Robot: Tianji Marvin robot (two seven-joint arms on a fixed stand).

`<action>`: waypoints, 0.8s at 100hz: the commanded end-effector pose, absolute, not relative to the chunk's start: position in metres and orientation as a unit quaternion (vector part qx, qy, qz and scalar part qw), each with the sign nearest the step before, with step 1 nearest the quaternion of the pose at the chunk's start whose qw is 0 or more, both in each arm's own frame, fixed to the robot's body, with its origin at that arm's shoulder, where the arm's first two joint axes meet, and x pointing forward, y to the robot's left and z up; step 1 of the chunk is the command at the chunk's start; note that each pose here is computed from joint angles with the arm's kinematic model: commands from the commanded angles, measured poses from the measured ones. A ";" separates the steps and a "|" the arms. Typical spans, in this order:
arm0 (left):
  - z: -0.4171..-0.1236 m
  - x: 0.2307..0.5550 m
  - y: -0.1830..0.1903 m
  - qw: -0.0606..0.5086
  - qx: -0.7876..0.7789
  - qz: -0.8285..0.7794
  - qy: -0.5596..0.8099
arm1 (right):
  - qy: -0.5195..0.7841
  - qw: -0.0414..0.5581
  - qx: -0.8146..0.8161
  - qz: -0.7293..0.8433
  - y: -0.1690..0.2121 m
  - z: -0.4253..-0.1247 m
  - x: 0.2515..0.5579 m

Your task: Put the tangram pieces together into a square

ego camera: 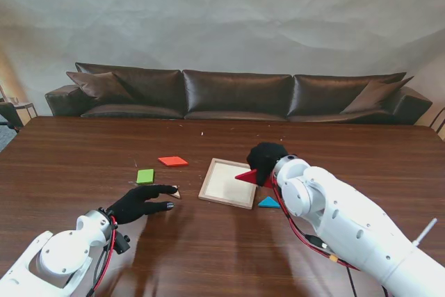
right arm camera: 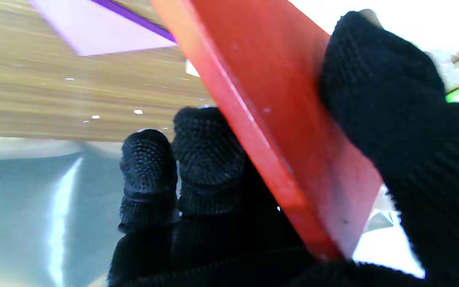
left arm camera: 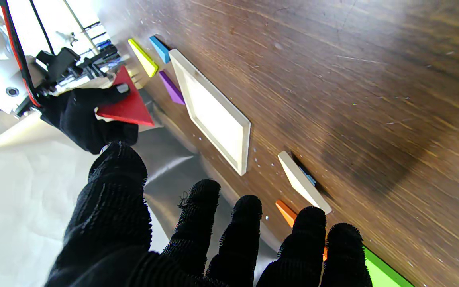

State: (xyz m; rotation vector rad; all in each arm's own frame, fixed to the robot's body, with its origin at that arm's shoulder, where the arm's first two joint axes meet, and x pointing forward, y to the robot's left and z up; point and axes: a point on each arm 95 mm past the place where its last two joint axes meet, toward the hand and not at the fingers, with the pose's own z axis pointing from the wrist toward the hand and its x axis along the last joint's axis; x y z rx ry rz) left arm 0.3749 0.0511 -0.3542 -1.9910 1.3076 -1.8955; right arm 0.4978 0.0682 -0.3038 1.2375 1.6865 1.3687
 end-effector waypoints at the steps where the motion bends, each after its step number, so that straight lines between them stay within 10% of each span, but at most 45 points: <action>1: -0.357 0.372 0.048 0.039 -0.656 -0.616 0.433 | 0.644 0.299 0.464 0.529 0.094 -0.301 0.498; 80: -0.361 0.369 0.047 0.039 -0.665 -0.607 0.434 | 0.677 0.227 0.489 0.501 0.158 -0.356 0.504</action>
